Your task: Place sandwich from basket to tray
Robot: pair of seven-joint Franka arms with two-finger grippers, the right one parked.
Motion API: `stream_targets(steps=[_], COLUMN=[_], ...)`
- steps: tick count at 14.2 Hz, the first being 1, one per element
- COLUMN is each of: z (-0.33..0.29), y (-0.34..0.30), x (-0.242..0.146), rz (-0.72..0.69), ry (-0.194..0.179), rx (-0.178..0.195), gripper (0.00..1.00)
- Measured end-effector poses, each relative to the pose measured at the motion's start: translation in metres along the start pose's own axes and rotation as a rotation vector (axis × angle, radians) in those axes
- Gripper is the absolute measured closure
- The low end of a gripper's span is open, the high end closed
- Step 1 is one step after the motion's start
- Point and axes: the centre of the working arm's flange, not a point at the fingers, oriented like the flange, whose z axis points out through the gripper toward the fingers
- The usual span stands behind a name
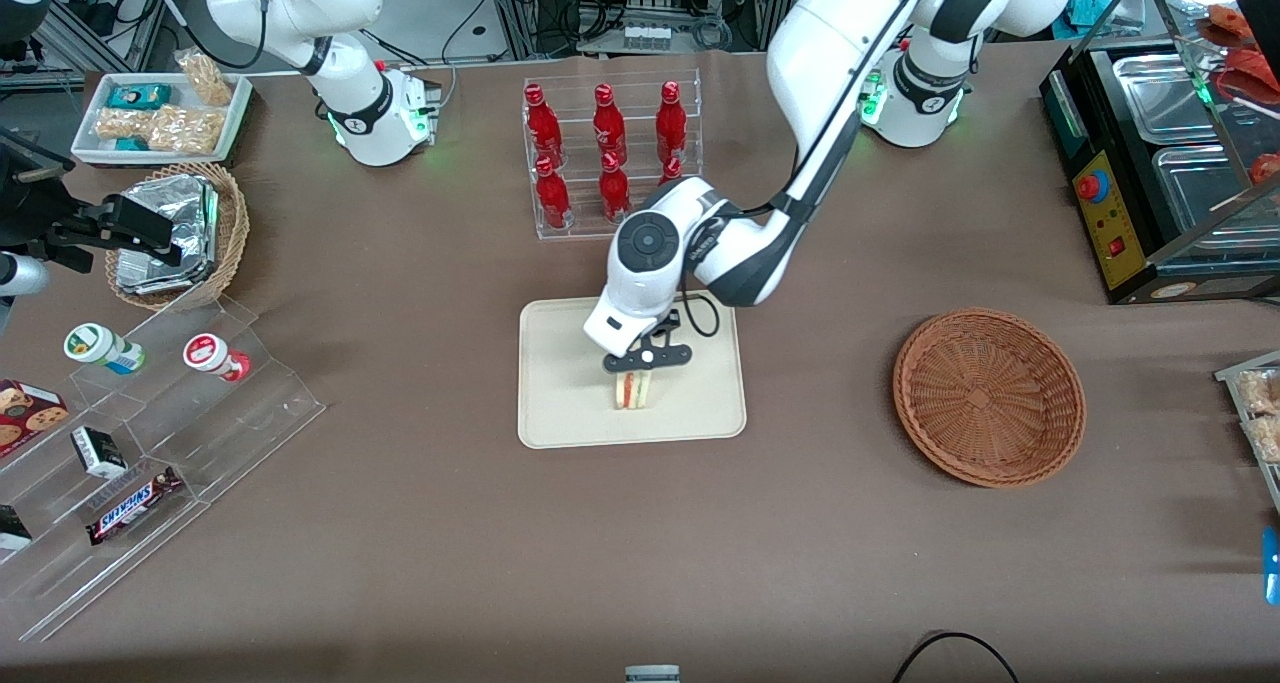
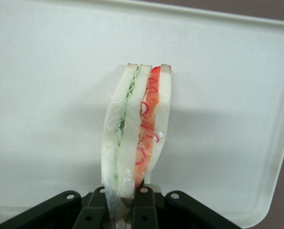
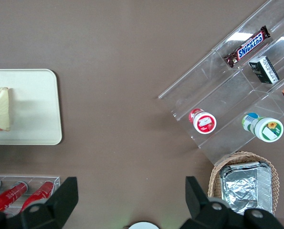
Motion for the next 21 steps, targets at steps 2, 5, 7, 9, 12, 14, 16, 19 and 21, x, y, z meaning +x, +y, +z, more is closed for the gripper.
stream_targets(steps=[2, 5, 7, 9, 12, 14, 16, 19, 21], z=[0.002, -0.004, -0.014, -0.037, -0.091, -0.119, -0.13, -0.153, -0.186], y=[0.0, 0.001, 0.004, 0.004, -0.024, -0.062, -0.108, -0.198, -0.257], x=[0.003, 0.007, 0.01, 0.012, 0.024, 0.045, 0.075, 0.109, 0.111], rz=[-0.037, -0.088, -0.116, -0.126, -0.152, -0.201, -0.182, -0.071, 0.018], ry=[0.002, 0.011, 0.021, 0.022, 0.003, -0.022, -0.048, -0.102, -0.157], rx=[0.001, -0.008, -0.022, -0.017, 0.087, 0.171, 0.195, 0.191, 0.187], gripper=[0.83, 0.55, 0.35, 0.15, 0.0, 0.0, 0.0, 0.0, 0.0])
